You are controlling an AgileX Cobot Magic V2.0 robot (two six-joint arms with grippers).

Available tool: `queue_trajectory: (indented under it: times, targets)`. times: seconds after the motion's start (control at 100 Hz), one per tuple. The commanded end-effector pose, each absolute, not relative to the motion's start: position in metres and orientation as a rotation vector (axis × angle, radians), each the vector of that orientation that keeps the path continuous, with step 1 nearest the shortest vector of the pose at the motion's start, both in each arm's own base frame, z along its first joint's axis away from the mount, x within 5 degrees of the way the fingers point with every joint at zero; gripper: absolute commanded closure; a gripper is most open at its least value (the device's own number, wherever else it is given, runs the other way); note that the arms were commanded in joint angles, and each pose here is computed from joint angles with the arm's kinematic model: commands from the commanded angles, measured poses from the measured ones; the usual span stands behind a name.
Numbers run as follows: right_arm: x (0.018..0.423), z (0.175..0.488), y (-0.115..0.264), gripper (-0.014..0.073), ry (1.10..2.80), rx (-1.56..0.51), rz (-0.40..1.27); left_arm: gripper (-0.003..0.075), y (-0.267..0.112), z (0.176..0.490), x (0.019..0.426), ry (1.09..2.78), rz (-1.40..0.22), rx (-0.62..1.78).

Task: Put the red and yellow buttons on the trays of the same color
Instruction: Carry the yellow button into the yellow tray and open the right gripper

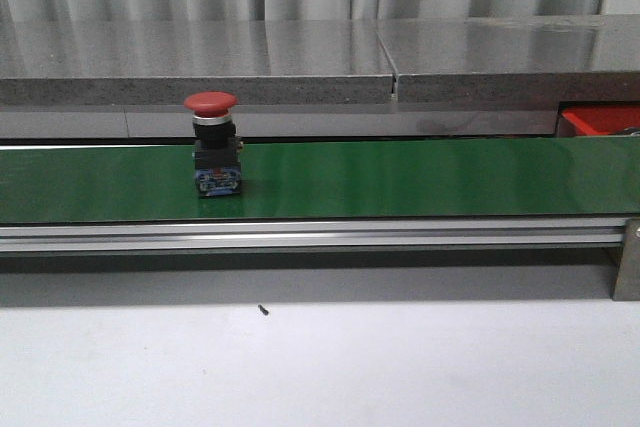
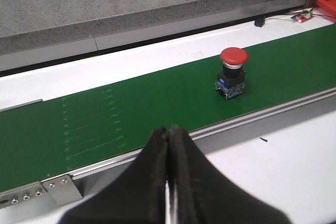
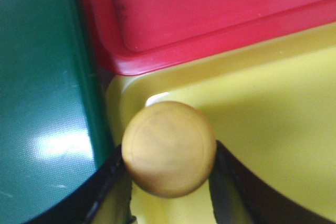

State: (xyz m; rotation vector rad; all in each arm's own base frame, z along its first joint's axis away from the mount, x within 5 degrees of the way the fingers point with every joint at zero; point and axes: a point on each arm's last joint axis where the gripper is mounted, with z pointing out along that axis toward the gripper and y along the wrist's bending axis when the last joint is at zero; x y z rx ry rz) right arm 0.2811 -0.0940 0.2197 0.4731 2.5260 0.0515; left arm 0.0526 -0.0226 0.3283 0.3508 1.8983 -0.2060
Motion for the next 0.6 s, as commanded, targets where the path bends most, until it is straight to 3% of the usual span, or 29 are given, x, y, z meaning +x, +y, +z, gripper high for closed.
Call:
queue_trajectory:
  times: [0.0,0.2,0.42,0.59]
  targets:
    - [0.287,0.232,-0.098,0.0363,2.434,0.484,0.027,0.0739,-0.023,0.341,0.054,1.814,-0.221,0.325]
    - [0.290,0.223,-0.100,0.0353,2.462,0.493,0.033,0.0739,-0.023,0.341,0.054,1.814,-0.221,0.325]
    - [0.291,0.222,-0.100,0.0116,2.467,0.495,0.035,0.0739,-0.023,0.341,0.054,1.814,-0.221,0.325]
    - [0.291,0.224,-0.101,0.0104,2.440,0.496,0.025,0.0739,-0.023,0.341,0.054,1.814,-0.221,0.325]
